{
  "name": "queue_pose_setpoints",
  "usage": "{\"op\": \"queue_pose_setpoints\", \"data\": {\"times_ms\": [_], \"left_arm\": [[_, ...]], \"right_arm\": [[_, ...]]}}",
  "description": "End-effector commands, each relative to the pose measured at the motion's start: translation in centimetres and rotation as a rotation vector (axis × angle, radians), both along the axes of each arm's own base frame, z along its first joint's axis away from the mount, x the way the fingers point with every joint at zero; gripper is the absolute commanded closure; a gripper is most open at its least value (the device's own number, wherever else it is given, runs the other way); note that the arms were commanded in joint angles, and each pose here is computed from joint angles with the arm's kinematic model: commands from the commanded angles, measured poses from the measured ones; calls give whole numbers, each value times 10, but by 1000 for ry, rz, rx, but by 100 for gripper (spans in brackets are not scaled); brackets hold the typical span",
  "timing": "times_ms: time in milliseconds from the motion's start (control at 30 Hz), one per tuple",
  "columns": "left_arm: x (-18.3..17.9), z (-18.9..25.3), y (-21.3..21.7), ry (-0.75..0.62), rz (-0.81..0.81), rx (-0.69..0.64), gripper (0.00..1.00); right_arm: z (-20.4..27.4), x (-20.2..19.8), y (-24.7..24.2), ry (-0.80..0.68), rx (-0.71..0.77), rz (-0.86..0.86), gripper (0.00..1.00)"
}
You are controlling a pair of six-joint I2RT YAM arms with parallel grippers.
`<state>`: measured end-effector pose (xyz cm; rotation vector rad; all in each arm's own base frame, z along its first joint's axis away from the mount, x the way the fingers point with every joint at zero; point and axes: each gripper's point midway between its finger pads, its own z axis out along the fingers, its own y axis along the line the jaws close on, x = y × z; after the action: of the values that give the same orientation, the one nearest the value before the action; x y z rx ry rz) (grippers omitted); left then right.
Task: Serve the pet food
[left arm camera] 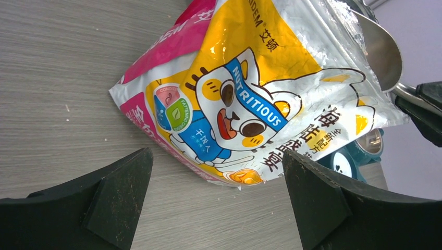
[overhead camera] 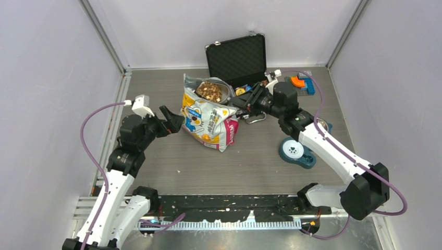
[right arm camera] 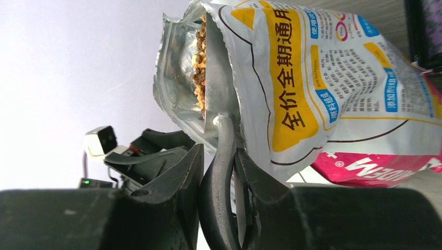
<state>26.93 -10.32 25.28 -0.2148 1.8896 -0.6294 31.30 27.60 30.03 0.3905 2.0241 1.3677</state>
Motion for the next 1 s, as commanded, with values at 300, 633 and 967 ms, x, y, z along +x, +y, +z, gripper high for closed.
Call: {"op": "queue_pose_setpoints", "data": {"times_ms": [300,633,967], "left_arm": [[-4,27,-22,-147,-145,-32,1],[-6,27,-24,-151,-164,-31,1],[-7,26,-28,-159,-187,-31,1]], "right_arm": [[41,11,11,-38,269,10,95],[32,16,27,0,330,81,95],[40,14,10,-54,293,12,95]]}}
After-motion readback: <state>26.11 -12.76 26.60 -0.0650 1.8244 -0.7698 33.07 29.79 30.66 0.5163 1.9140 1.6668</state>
